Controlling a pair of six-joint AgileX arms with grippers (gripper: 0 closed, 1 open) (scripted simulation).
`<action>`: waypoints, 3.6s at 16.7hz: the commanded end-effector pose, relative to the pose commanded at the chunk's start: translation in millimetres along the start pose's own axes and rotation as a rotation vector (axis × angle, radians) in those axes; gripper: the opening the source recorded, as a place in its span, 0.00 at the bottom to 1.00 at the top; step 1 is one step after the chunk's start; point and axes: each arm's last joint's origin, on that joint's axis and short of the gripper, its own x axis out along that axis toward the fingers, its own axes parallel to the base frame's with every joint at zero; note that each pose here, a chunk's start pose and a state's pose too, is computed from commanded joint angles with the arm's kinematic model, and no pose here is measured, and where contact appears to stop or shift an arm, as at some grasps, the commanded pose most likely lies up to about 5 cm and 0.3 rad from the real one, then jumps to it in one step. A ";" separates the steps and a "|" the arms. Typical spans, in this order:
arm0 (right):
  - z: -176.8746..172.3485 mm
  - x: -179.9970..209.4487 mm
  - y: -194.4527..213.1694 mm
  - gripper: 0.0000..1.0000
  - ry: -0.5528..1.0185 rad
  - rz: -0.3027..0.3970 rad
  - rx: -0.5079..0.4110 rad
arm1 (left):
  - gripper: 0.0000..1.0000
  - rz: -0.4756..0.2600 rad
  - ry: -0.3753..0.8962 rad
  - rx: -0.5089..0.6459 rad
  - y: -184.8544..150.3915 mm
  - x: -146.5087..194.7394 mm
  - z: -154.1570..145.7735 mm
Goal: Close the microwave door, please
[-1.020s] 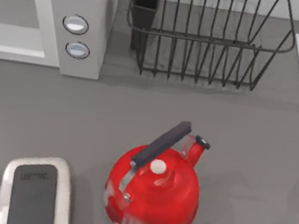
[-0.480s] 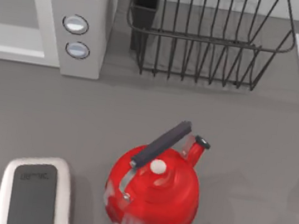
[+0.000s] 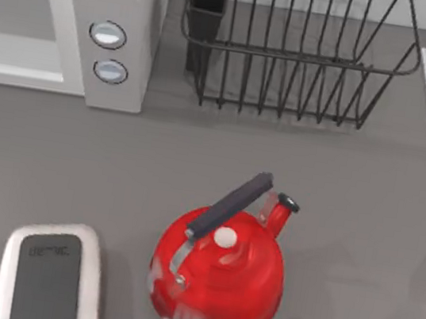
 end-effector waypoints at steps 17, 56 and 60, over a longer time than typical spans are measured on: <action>0.0 0.0 0.0 1.00 0.000 0.000 0.000 | 0.00 0.008 -0.008 0.011 -20.8 60.3 -54.9; 0.0 0.0 0.0 1.00 0.000 0.000 0.000 | 0.00 -0.008 0.002 -0.006 -296.9 63.0 -62.5; 0.0 0.0 0.0 1.00 0.000 0.000 0.000 | 0.00 -0.005 -0.001 -0.009 -298.9 62.3 -63.2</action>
